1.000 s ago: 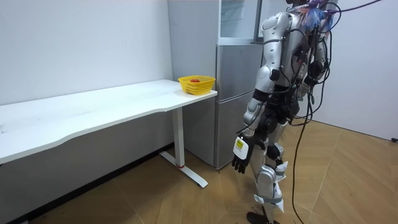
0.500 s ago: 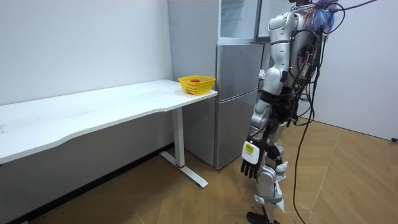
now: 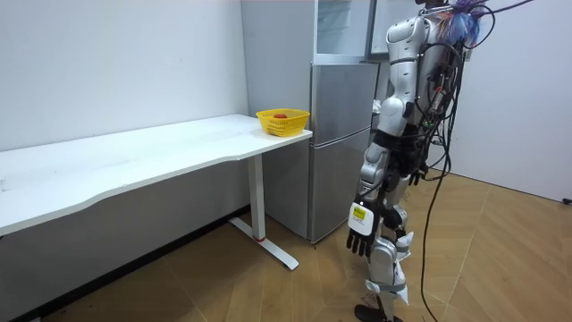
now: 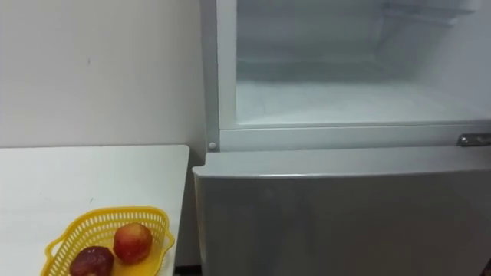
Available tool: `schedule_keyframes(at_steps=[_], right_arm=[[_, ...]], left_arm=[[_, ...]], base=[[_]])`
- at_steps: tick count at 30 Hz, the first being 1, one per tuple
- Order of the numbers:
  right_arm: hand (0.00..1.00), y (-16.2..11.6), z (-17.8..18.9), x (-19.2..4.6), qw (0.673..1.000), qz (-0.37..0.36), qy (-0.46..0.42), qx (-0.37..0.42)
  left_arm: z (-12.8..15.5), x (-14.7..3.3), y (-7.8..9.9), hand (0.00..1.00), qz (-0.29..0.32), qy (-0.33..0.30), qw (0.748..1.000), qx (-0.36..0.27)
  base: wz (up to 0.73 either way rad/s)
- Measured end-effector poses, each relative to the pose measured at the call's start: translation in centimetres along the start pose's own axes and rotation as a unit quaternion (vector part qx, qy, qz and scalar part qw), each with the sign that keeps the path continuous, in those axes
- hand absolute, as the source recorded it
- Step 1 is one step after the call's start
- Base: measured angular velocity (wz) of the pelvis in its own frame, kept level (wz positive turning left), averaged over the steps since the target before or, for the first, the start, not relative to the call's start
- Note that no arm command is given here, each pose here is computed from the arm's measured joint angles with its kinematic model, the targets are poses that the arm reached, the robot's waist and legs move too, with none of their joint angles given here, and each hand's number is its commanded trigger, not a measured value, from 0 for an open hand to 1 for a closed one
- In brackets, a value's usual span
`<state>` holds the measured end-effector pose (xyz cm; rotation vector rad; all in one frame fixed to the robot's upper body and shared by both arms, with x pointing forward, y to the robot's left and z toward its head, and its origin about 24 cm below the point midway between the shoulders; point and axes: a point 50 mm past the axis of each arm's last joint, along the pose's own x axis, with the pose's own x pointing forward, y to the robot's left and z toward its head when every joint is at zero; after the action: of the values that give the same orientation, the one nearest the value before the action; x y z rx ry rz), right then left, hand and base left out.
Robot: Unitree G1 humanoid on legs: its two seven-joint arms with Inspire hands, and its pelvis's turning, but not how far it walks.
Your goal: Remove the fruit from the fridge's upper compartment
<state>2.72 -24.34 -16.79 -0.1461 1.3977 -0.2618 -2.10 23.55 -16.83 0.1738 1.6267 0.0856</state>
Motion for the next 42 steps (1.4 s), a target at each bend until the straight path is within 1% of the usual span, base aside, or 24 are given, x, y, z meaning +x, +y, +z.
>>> schedule_keyframes(at_steps=[3, 5, 6, 8, 9, 11, 12, 13, 14, 15, 17, 19, 20, 21, 23, 24, 25, 27, 30, 33, 35, 38, 41, 42], right_arm=[[0.0, 0.0, -0.3, 0.0, 0.998, 0.0, 0.011, 0.061], [0.0, 0.1, -1.3, -0.1, 0.989, -0.002, 0.028, 0.148], [0.0, 0.1, -1.7, -0.2, 0.984, -0.003, 0.034, 0.176], [0.0, -0.1, -2.8, -0.3, 0.95, -0.009, 0.053, 0.307], [0.0, -0.2, -2.9, -0.3, 0.94, -0.012, 0.056, 0.336], [0.0, -0.6, -3.5, -0.4, 0.894, -0.024, 0.066, 0.443], [0.0, -0.7, -3.7, -0.4, 0.88, -0.027, 0.067, 0.469], [0.0, -1.0, -4.0, -0.5, 0.846, -0.035, 0.067, 0.528], [0.0, -1.3, -4.2, -0.5, 0.803, -0.043, 0.065, 0.59], [0.0, -1.5, -3.8, -0.5, 0.781, -0.043, 0.059, 0.62], [0.0, -2.7, -3.2, -0.5, 0.7, -0.055, 0.038, 0.711], [0.0, -3.6, -2.0, -0.5, 0.655, -0.053, 0.013, 0.754], [0.0, -4.2, -1.0, -0.5, 0.635, -0.049, -0.006, 0.771], [0.0, -4.5, -0.5, -0.6, 0.626, -0.048, -0.015, 0.778], [0.0, -5.8, 1.2, -0.8, 0.59, -0.041, -0.049, 0.805], [0.0, -6.2, 1.7, -0.9, 0.583, -0.039, -0.059, 0.809], [0.0, -7.0, 2.6, -1.3, 0.568, -0.036, -0.083, 0.818], [0.0, -8.2, 3.7, -1.8, 0.554, -0.037, -0.111, 0.824], [0.0, -10.1, 6.4, -3.3, 0.544, -0.034, -0.167, 0.822], [0.0, -12.1, 8.5, -5.1, 0.522, -0.034, -0.223, 0.823], [0.0, -13.9, 10.2, -7.1, 0.51, -0.034, -0.273, 0.815], [0.0, -15.8, 11.6, -9.5, 0.497, -0.052, -0.324, 0.804], [0.0, -17.0, 13.6, -11.9, 0.488, -0.052, -0.371, 0.788], [0.0, -17.1, 13.8, -12.3, 0.485, -0.05, -0.379, 0.786]], left_arm=[[0.4, 0.0, 0.1, 0.0, 0.0, -0.006, 1.0, -0.004], [0.5, 0.0, 0.1, 0.0, 0.001, -0.011, 1.0, -0.004], [0.5, 0.0, 0.1, 0.0, 0.001, -0.011, 1.0, -0.004], [-0.1, -0.1, 0.3, 0.0, 0.004, -0.009, 1.0, -0.023], [-0.2, -0.1, 0.4, 0.0, 0.005, -0.009, 1.0, -0.026], [-0.5, -0.2, 0.8, 0.0, 0.01, -0.009, 0.999, -0.049], [-0.7, -0.2, 1.0, 0.0, 0.012, -0.009, 0.998, -0.057], [-0.7, -0.2, 1.2, 0.0, 0.015, -0.009, 0.998, -0.065], [-1.0, -0.2, 1.3, 0.0, 0.017, -0.008, 0.997, -0.072], [-1.1, -0.2, 1.3, 0.0, 0.018, -0.008, 0.997, -0.075], [-1.7, -0.3, 1.5, 0.0, 0.022, -0.009, 0.996, -0.087], [-1.6, -0.4, 1.7, 0.0, 0.024, -0.015, 0.995, -0.093], [-1.7, -0.4, 1.8, 0.0, 0.026, -0.016, 0.995, -0.098], [-1.7, -0.4, 1.9, 0.0, 0.027, -0.016, 0.994, -0.101], [-1.5, -0.5, 2.2, 0.0, 0.031, -0.024, 0.994, -0.105], [-1.4, -0.5, 2.2, 0.0, 0.032, -0.028, 0.994, -0.104], [-1.3, -0.6, 2.3, 0.0, 0.034, -0.034, 0.993, -0.104], [-1.1, -0.7, 2.7, 0.0, 0.04, -0.045, 0.992, -0.112], [-0.6, -0.9, 3.3, 0.0, 0.05, -0.071, 0.988, -0.131], [0.1, -1.1, 3.6, 0.0, 0.055, -0.1, 0.985, -0.132], [0.3, -1.2, 3.7, 0.0, 0.061, -0.115, 0.983, -0.133], [0.5, -1.3, 3.9, 0.0, 0.069, -0.126, 0.981, -0.134], [0.1, -1.3, 3.9, 0.0, 0.069, -0.123, 0.98, -0.142], [0.0, -1.3, 3.9, 0.0, 0.069, -0.123, 0.98, -0.142]], base=[[0.0], [0.0], [0.0], [0.0], [0.0], [-0.02], [-0.04], [0.0], [0.0], [0.0], [-0.11], [-0.13], [-0.13], [-0.14], [-0.03], [0.0], [0.0], [0.02], [-0.08], [-0.02], [-0.09], [-0.04], [-0.13], [-0.04]])
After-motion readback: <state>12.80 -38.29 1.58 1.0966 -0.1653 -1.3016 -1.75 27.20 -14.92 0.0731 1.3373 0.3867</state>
